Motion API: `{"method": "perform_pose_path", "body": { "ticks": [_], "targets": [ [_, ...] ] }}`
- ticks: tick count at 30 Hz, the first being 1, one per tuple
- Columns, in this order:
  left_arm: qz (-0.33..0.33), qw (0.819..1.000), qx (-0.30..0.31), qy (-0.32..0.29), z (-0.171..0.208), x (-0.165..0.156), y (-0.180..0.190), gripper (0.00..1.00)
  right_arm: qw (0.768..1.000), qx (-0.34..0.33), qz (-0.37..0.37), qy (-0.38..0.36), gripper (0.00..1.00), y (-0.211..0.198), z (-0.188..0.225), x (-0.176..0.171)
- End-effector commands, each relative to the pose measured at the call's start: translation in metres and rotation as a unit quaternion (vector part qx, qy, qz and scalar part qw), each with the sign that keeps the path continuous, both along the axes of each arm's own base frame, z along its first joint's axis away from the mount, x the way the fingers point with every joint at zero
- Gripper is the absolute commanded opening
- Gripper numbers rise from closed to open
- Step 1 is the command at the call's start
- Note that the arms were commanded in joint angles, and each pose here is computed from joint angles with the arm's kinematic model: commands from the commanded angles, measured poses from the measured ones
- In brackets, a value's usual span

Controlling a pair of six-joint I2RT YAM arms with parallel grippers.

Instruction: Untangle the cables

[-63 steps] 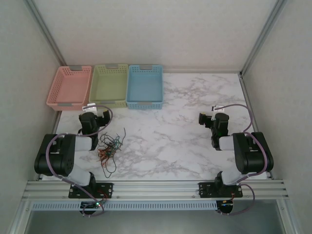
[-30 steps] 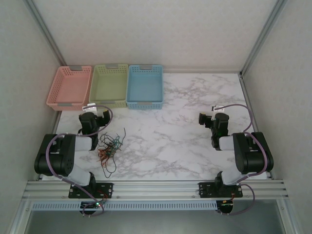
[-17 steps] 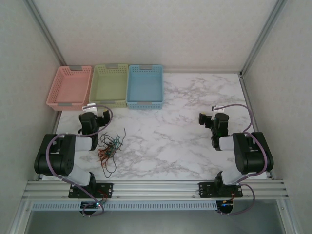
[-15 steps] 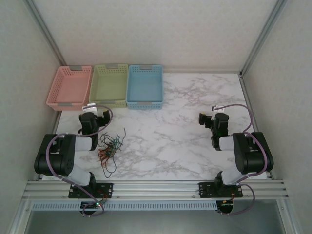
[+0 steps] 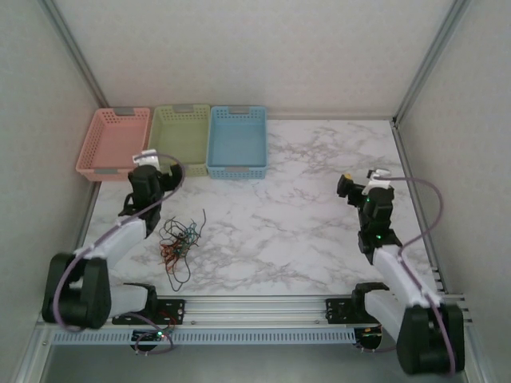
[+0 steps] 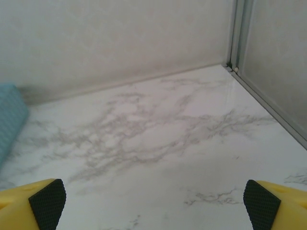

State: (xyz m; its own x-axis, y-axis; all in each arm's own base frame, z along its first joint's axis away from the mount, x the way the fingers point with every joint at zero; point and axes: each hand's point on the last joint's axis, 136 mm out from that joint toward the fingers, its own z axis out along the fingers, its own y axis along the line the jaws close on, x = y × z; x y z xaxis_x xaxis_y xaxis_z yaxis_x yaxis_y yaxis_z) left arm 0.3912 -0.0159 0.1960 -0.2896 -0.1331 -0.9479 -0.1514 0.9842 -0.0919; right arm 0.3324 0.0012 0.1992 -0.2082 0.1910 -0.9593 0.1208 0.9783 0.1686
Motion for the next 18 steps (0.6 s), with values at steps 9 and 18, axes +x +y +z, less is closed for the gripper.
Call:
{"method": "perform_pose_path", "body": {
  "ticks": [9,18],
  "targets": [
    [0.059,0.986,-0.152,0.044,0.061,-0.012,0.005,1.0,0.987,0.126,-0.082,0.065,0.99,-0.018,-0.052,-0.064],
    [0.123,0.965,-0.15,0.179,0.054,0.076,0.051,0.95,0.985,0.111,-0.058,0.122,0.97,-0.007,-0.068,-0.053]
  ]
}}
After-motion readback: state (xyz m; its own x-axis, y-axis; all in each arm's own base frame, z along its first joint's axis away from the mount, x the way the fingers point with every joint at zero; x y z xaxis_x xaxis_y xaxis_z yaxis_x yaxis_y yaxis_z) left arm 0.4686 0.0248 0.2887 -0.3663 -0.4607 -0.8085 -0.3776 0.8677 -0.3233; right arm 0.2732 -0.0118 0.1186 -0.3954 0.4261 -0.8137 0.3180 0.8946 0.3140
